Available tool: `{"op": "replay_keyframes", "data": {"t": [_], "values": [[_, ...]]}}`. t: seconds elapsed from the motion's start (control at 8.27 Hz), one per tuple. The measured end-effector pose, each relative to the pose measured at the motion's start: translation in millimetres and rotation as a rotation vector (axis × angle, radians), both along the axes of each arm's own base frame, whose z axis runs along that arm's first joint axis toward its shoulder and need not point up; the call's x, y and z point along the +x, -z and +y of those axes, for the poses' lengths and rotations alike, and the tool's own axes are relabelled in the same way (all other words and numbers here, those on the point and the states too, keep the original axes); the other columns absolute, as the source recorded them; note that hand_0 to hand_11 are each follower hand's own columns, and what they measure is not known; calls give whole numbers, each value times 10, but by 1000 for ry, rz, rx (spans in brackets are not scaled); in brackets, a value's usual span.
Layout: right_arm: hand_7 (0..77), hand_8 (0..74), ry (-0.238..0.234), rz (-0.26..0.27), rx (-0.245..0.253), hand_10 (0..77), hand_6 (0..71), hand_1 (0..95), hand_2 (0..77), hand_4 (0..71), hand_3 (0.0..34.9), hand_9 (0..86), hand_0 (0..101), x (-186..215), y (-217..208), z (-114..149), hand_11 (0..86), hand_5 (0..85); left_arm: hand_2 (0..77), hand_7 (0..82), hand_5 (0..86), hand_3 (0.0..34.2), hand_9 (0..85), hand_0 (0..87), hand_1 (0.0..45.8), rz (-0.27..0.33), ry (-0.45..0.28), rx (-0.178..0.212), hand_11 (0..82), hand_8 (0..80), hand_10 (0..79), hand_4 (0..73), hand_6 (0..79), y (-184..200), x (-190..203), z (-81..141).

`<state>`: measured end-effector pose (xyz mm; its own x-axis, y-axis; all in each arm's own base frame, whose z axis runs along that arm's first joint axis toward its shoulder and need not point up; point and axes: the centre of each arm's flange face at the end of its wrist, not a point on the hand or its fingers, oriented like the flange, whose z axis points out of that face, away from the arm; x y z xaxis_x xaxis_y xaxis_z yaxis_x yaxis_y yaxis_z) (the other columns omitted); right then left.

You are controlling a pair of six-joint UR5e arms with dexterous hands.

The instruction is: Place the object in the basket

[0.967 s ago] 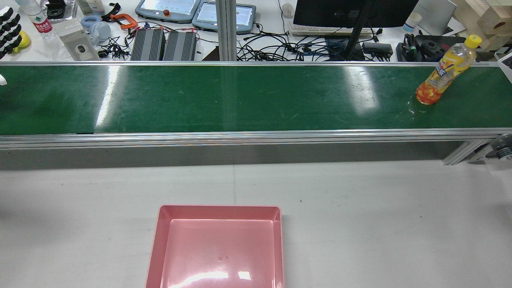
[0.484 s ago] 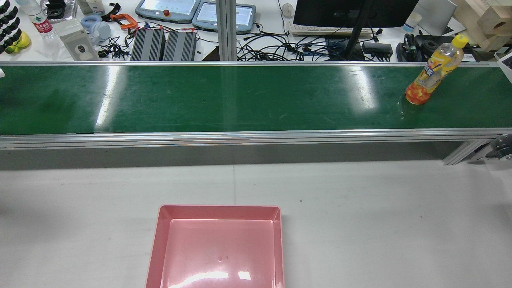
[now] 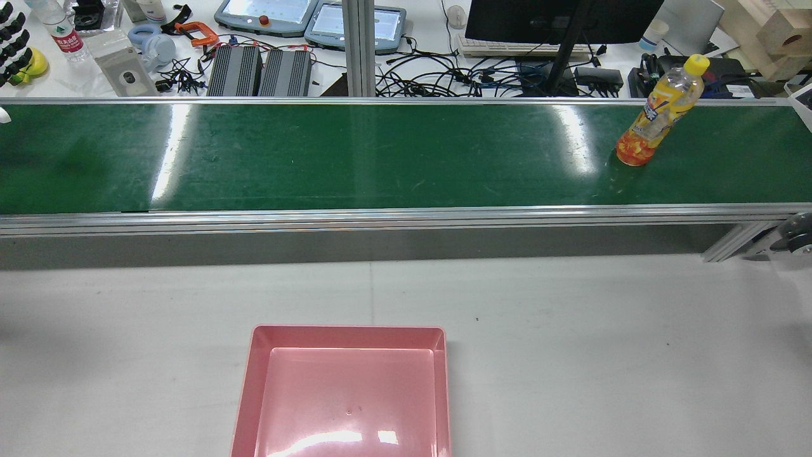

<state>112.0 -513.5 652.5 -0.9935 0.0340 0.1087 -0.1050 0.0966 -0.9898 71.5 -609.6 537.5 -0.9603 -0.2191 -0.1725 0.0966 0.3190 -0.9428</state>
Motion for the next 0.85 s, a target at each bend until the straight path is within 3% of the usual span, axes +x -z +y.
{"op": "replay_keyframes", "data": {"t": [0.24,0.73,0.85], "values": [[5,0,0,0,0,0,0,0,5,0,0,0,2,0,0,0,0,0,0,11,82,0,5,754,153,1,0,7,11,0,0,5,0,23,8,-23],[5,0,0,0,-1,0,0,0,5,0,0,0,1,0,-1,1,0,0,0,5,71,0,5,684,131,1,2,10,11,0,0,5,0,-168,63,-185],[5,0,0,0,0,0,0,0,5,0,0,0,1,0,0,0,0,0,0,11,54,0,5,708,136,0,2,11,11,0,0,5,0,-174,66,-201]]}}
